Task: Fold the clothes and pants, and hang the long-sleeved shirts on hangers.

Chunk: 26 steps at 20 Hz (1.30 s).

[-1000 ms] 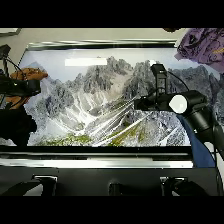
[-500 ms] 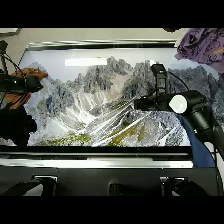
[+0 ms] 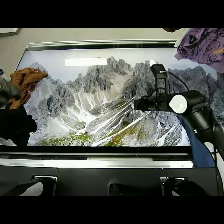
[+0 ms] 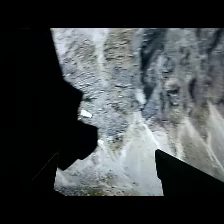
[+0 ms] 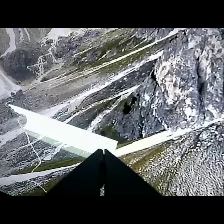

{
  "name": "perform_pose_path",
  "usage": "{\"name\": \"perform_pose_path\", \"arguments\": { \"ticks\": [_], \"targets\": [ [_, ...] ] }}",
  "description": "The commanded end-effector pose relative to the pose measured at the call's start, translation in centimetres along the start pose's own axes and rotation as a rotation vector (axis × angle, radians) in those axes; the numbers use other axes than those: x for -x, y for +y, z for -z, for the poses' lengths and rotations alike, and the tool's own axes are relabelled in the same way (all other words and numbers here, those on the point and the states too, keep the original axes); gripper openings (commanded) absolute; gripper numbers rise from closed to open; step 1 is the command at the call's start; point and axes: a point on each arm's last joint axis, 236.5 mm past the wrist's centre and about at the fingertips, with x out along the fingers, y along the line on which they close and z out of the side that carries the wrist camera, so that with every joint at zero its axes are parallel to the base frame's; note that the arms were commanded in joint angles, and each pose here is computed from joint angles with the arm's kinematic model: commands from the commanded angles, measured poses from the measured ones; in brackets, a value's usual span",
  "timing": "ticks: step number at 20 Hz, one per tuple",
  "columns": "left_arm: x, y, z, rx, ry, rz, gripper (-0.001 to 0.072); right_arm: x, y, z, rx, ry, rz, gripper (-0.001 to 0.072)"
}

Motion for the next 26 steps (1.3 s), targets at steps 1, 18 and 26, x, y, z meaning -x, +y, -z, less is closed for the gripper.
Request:
{"name": "perform_pose_path", "arguments": {
  "ticks": [1,18,26],
  "targets": [
    [-4.3,7.3,1.7,0.200,0.038,-0.117,0.0720,0.0,0.0,0.8,0.001,0.035,0.002,0.0035],
    [-17.6,10.7,4.7,0.434,-0.013,-0.017,0.0015,0.1,-0.2,2.3,0.000,0.096,0.008,0.0039],
    [-1.3,-15.0,8.0,0.161,0.024,0.589,0.0014,0.3,-0.3,3.2,-0.003,0.135,0.013,0.0097]
  ]
}}
